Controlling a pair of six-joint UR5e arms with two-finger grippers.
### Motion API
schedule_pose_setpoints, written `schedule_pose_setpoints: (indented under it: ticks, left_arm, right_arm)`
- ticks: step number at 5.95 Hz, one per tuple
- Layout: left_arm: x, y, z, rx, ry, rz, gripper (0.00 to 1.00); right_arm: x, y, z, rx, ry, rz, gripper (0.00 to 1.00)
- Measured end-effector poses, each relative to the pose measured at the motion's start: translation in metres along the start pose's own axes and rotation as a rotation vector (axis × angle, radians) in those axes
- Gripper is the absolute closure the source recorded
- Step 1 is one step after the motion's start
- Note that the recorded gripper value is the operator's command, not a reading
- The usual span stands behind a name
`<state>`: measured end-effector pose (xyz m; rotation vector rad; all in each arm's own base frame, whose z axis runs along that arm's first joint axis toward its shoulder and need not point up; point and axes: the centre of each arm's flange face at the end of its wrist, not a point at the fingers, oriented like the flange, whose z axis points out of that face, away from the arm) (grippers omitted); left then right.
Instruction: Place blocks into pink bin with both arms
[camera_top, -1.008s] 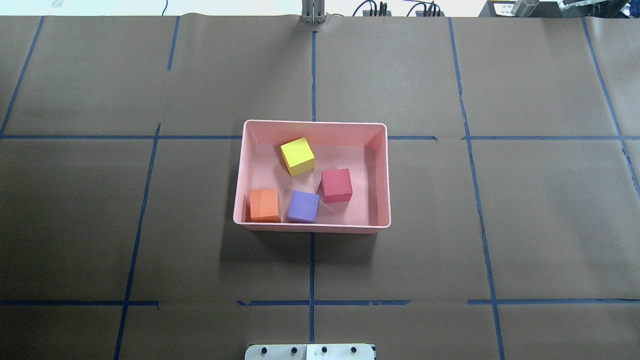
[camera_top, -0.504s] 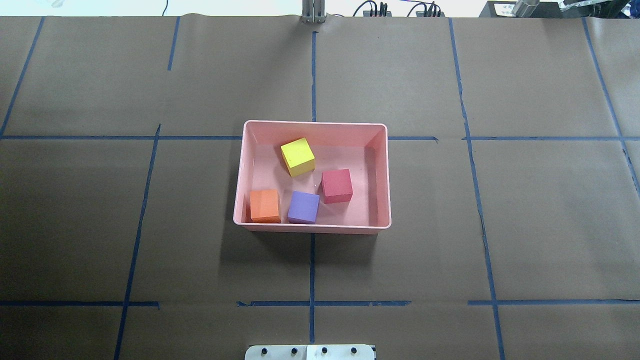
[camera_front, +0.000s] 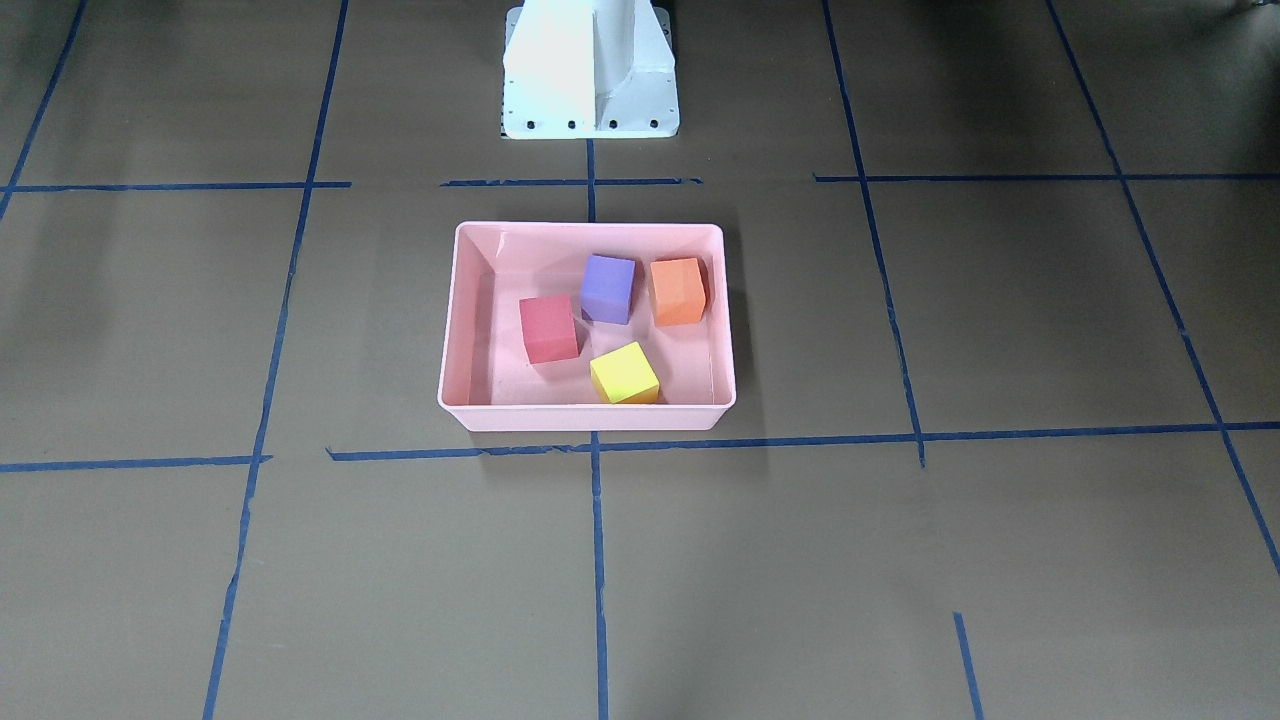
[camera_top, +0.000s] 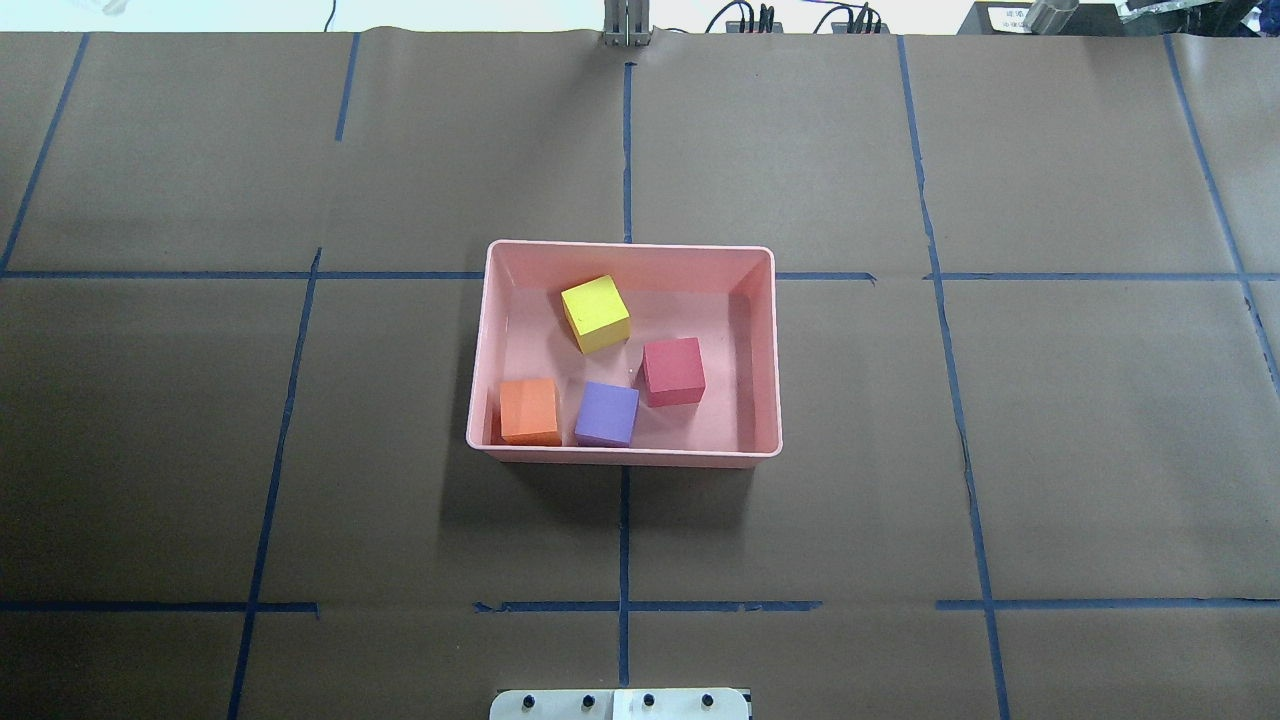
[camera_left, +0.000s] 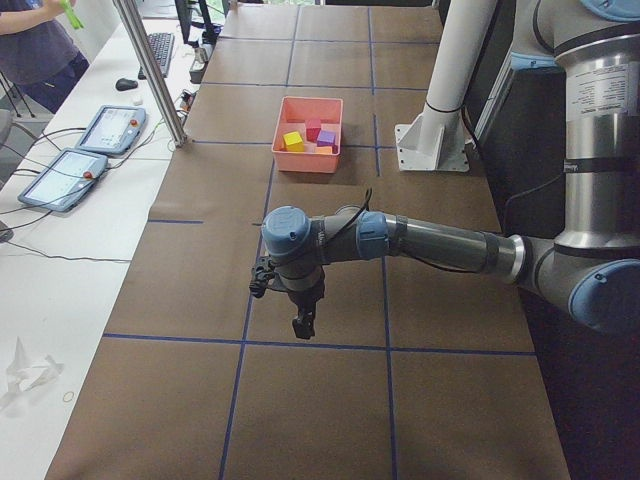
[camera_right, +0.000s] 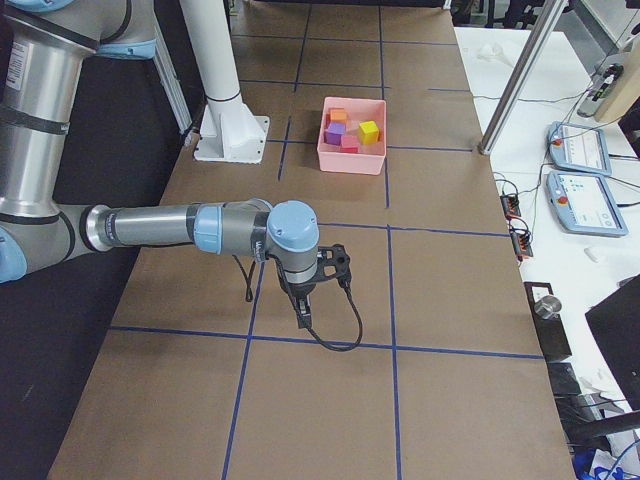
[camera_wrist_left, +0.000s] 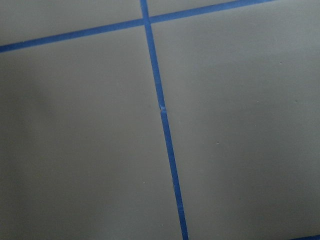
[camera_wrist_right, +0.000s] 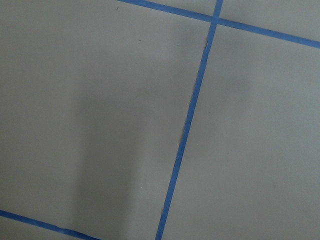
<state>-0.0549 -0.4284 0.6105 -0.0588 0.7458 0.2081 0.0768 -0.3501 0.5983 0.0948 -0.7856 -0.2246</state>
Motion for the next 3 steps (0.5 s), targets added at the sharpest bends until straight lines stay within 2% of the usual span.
schedule_pose_setpoints:
  ticks: [3]
  left_arm:
    - [-0.0072,0.0029,0.0058,-0.020,-0.022,-0.012,0.00]
  right_arm:
    - [-0.0001,-0.0001,0.0000,0.001,-0.001,0.000,0.00]
